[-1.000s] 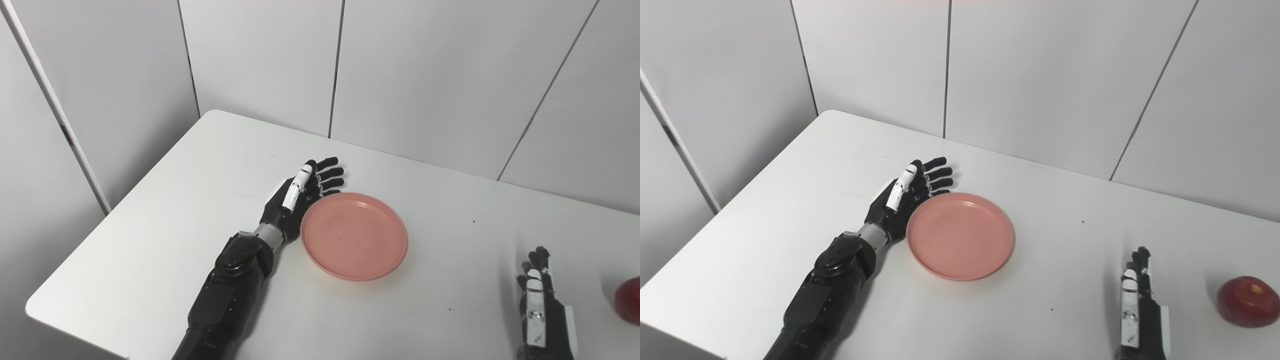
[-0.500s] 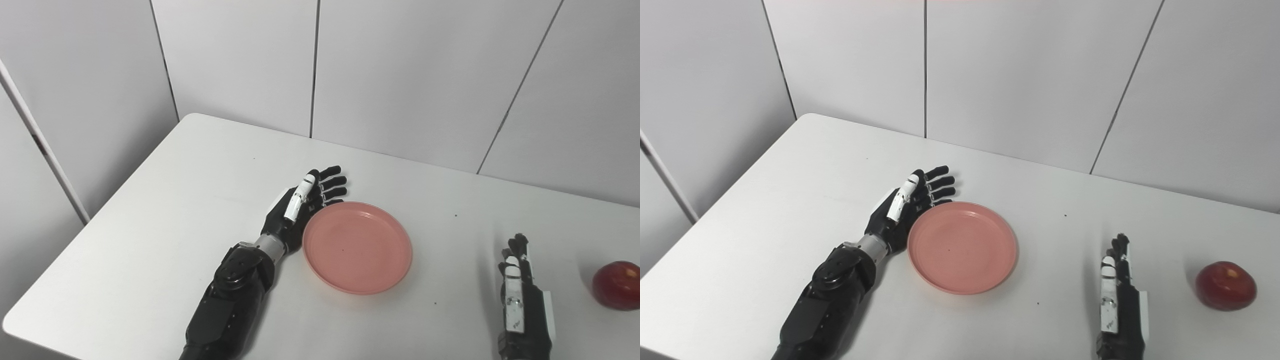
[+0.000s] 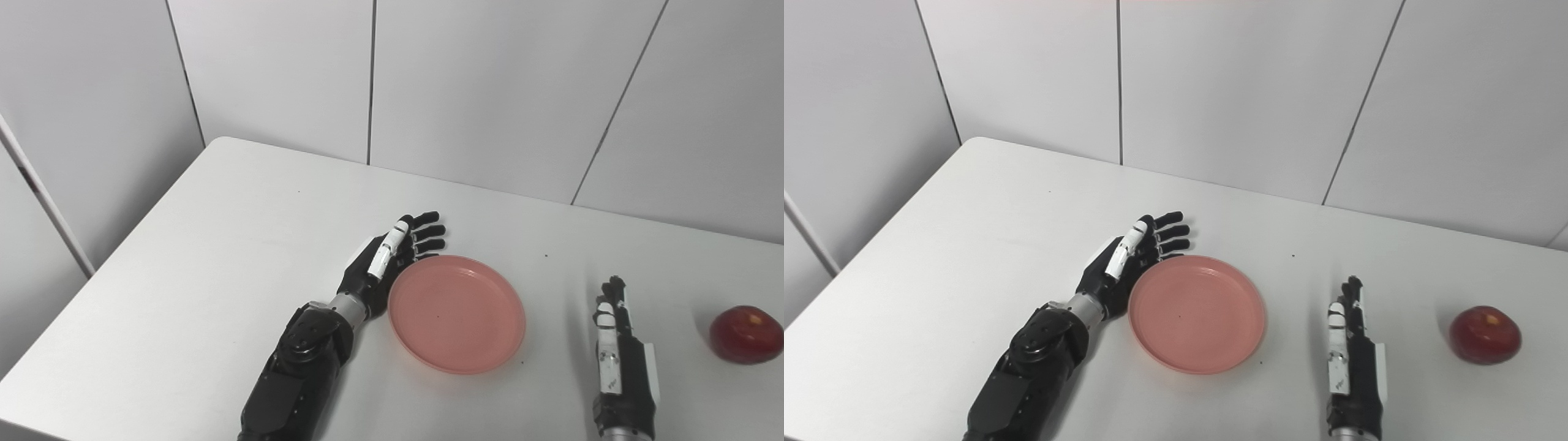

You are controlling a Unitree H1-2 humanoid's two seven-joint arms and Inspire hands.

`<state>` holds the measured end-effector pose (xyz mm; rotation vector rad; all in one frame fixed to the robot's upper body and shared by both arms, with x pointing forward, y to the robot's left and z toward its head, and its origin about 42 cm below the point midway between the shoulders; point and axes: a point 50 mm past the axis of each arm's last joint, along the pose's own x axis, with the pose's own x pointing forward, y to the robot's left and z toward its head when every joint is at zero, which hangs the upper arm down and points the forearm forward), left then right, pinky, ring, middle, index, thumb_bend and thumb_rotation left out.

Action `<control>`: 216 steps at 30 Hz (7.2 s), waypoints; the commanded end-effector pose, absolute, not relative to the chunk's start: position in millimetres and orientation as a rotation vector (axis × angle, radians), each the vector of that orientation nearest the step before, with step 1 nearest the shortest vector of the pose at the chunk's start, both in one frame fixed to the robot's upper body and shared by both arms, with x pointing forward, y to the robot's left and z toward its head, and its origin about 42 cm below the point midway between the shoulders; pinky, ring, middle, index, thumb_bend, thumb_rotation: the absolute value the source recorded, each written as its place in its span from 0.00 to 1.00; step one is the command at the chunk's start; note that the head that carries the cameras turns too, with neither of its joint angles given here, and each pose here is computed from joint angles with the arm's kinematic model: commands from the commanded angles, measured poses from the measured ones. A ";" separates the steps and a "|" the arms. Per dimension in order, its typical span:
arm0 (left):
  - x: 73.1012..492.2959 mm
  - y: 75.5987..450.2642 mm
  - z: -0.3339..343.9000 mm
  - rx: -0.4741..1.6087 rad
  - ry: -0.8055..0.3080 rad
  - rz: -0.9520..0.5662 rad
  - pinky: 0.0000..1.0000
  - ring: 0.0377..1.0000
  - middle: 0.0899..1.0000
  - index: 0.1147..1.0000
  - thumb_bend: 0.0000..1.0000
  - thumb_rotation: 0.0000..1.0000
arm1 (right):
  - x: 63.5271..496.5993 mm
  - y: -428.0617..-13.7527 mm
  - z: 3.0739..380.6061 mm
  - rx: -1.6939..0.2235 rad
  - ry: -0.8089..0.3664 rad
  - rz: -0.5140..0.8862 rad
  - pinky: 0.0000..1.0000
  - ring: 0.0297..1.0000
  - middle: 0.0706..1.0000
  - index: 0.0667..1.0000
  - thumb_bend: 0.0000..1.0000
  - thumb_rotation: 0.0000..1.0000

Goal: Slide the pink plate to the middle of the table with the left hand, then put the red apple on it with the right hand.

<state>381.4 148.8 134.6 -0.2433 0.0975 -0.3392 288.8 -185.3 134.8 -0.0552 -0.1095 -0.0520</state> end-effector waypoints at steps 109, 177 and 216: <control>366.4 172.7 77.6 -0.306 0.227 -0.310 0.86 0.85 0.85 0.83 0.32 1.00 | 306.4 -345.1 243.6 -0.951 -0.197 -0.670 0.71 0.82 0.88 0.92 1.00 0.59; 363.0 178.6 82.3 -0.306 0.232 -0.304 0.86 0.85 0.84 0.82 0.34 1.00 | 353.7 -358.3 202.1 -0.896 0.079 -0.511 0.72 0.83 0.88 0.89 1.00 0.37; 362.0 176.1 82.2 -0.308 0.238 -0.313 0.87 0.86 0.85 0.83 0.34 1.00 | 364.4 -364.4 195.4 -0.798 -0.111 -0.553 0.40 0.46 0.48 0.45 0.51 0.14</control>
